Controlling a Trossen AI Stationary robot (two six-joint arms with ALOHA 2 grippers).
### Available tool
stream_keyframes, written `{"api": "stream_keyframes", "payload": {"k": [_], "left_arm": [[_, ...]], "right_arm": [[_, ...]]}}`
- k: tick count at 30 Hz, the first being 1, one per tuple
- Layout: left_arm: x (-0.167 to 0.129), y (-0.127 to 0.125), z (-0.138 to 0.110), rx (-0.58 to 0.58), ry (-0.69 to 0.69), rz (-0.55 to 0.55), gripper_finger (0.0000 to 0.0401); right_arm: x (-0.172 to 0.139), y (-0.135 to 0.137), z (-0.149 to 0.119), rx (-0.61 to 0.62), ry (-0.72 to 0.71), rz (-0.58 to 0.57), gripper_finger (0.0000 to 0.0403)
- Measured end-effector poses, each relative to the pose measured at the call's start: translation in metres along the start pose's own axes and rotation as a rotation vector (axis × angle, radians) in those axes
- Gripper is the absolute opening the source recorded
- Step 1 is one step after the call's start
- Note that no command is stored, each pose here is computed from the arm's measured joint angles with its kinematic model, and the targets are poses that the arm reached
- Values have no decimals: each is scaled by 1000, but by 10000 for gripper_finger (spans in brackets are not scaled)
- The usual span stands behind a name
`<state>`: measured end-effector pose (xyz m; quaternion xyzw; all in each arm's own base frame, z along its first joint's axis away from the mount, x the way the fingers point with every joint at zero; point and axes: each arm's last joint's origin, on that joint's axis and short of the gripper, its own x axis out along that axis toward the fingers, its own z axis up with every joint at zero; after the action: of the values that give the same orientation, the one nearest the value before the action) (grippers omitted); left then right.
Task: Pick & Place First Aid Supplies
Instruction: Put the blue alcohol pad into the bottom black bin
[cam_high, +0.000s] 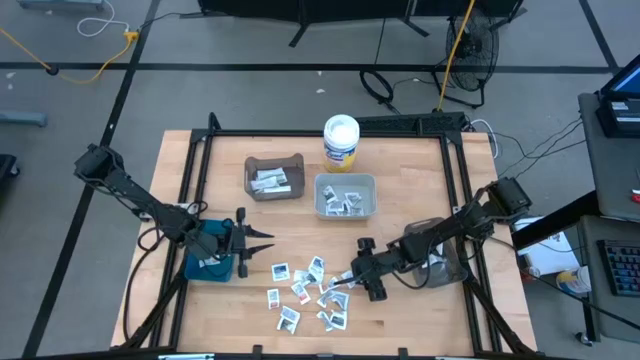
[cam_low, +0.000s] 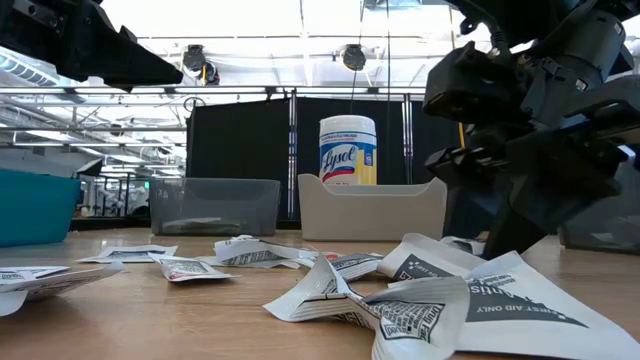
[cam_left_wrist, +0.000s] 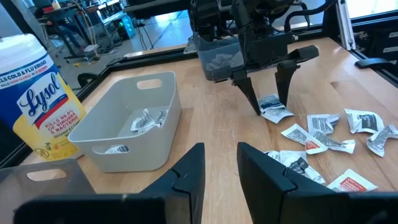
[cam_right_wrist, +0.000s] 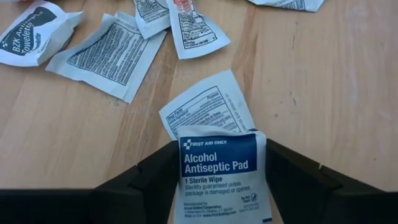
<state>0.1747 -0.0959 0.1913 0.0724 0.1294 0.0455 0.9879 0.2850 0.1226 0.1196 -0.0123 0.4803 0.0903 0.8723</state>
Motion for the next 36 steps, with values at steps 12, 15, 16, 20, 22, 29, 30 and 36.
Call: {"api": "stream_keyframes", "payload": {"k": [12,15,16,20,22,29,30,36], "left_arm": [[0,0,0,-4,0,0,97],[0,0,0,-6,0,0,97],[0,0,0,-6,-1,0,97],[0,0,0,-6,0,0,97],[0,0,0,-6,0,0,97],[0,0,0,-6,-1,0,97],[0,0,0,-6,-1,0,97],[0,0,0,-6,0,0,97]], "right_arm": [[-17,1,5,15,-28,18,205],[-17,1,5,15,-28,15,205],[-17,1,4,17,-24,13,205],[-17,-1,2,45,4,1,207],[-17,-1,2,48,-1,2,207],[-17,-1,2,48,-1,4,194],[-18,0,3,47,-3,5,193],[-39,0,7,73,-23,35,192]]}}
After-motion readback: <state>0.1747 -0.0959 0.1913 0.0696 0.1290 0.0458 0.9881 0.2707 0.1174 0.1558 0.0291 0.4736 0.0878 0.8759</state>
